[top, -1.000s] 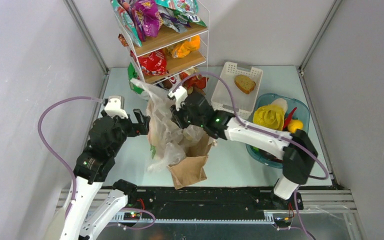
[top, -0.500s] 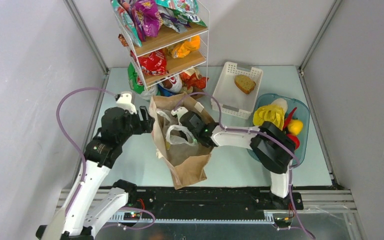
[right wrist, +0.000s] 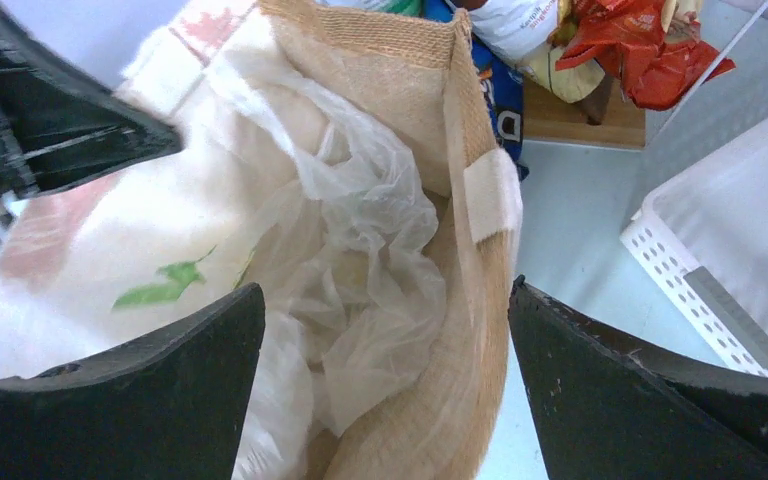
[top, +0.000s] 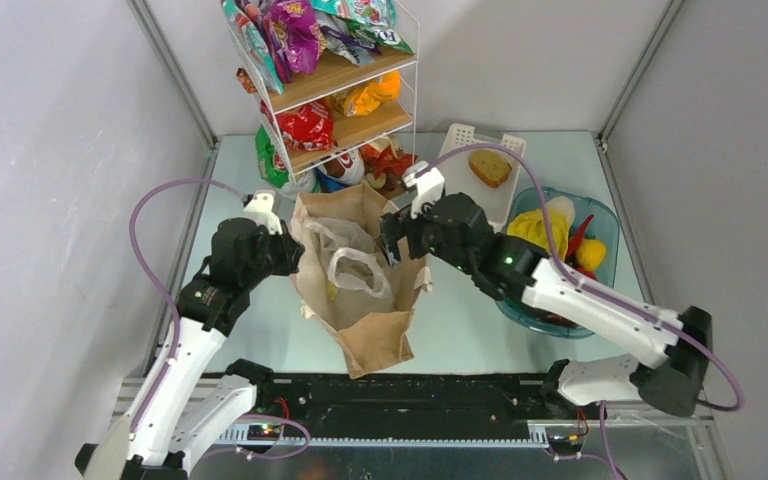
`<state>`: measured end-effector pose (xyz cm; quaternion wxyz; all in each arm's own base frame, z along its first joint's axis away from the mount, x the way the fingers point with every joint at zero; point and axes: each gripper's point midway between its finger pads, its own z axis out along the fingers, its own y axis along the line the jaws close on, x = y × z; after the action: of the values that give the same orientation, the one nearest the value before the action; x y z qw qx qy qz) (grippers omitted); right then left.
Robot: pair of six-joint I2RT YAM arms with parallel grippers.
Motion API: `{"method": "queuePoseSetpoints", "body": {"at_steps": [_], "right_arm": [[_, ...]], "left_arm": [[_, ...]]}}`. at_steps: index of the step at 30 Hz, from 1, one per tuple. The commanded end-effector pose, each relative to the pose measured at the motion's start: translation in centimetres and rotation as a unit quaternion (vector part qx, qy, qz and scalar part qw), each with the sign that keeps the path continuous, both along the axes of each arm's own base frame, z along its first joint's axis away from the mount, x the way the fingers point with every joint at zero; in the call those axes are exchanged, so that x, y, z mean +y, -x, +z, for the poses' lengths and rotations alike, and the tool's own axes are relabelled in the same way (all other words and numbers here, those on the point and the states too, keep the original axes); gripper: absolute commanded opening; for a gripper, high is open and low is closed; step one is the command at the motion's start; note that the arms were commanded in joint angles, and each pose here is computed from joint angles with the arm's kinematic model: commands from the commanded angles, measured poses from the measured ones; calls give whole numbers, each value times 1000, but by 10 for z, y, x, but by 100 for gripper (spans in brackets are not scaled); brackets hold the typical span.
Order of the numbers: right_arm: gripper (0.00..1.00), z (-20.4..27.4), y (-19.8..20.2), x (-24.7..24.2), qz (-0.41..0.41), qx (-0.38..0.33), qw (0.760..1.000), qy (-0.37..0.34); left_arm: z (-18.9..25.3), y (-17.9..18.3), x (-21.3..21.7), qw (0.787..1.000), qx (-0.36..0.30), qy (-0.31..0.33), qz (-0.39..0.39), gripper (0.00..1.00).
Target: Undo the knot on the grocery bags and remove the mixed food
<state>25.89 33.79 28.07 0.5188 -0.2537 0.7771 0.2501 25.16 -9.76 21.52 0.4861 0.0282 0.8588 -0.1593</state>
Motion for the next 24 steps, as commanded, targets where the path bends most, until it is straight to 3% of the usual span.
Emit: {"method": "queuePoseSetpoints", "body": {"at_steps": [1, 4, 9, 12, 19, 20, 21, 22, 23, 24], "right_arm": [[95, 13, 26, -19, 11, -1, 1000, -16], [97, 34, 50, -23, 49, -10, 997, -52], [95, 30, 75, -16, 96, -12, 993, -65], [83, 18, 77, -3, 111, -2, 992, -61], [70, -8, 69, 30, 140, 3, 989, -49], [60, -8, 66, 33, 140, -1, 989, -52], [40, -19, 62, 38, 139, 4, 989, -42], [29, -21, 58, 42, 137, 3, 990, -43], [11, -35, 53, 47, 138, 14, 990, -34], [4, -43, 50, 50, 136, 23, 990, -32]], "left_arm": [[7, -4, -3, 1000, -17, 7, -9, 7], [6, -4, -3, 1000, -16, 6, -11, 4], [6, -5, -2, 1000, -18, 3, -9, 2], [6, -5, -2, 1000, -18, 1, -8, 1], [3, -6, -1, 1000, -14, -3, -8, 1], [3, -6, -1, 1000, -14, -4, -7, 1], [3, -6, -1, 1000, -14, -4, -7, 1], [3, -6, 0, 1000, -14, -5, -6, 1], [4, -6, -1, 1000, -15, -5, -7, 1], [4, -6, -1, 1000, -17, -5, -9, 0]]}}
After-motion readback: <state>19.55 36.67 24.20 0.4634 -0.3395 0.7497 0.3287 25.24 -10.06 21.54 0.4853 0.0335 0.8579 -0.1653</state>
